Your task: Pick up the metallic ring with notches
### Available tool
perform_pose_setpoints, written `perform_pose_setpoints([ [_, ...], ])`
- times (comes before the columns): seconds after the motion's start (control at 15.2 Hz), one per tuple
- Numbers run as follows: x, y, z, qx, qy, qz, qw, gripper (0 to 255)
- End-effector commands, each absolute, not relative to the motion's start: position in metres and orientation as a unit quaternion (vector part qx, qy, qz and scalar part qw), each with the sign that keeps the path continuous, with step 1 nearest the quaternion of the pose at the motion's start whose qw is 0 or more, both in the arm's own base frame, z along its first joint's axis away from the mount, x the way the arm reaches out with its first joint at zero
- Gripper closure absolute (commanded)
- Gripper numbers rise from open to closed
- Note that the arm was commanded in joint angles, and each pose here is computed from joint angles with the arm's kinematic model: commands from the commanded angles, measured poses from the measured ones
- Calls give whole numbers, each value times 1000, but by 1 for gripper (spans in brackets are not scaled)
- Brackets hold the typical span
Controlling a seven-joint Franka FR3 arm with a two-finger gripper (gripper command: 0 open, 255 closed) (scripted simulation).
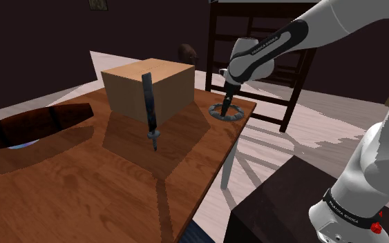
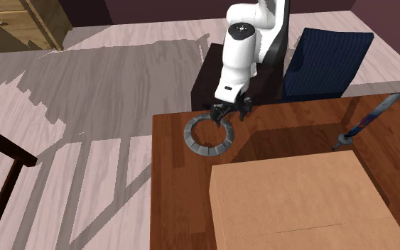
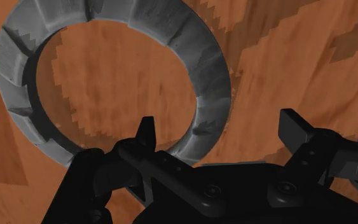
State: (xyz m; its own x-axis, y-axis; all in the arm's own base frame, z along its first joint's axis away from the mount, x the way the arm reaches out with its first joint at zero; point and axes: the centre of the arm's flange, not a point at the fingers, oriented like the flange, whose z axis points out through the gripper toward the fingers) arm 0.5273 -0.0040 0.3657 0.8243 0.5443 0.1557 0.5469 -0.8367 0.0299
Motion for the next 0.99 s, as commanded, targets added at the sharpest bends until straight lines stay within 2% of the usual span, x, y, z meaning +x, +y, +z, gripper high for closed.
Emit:
perform_pose_setpoints([
  [0.0,527,-6,354,-955,-287,-79,8,0],
  [0.33,527,-6,335,-955,-287,-79,8,0],
  [0.4,527,-6,335,-955,-286,-79,8,255],
  [0.92,526,-7,335,-955,-287,-79,8,255],
])
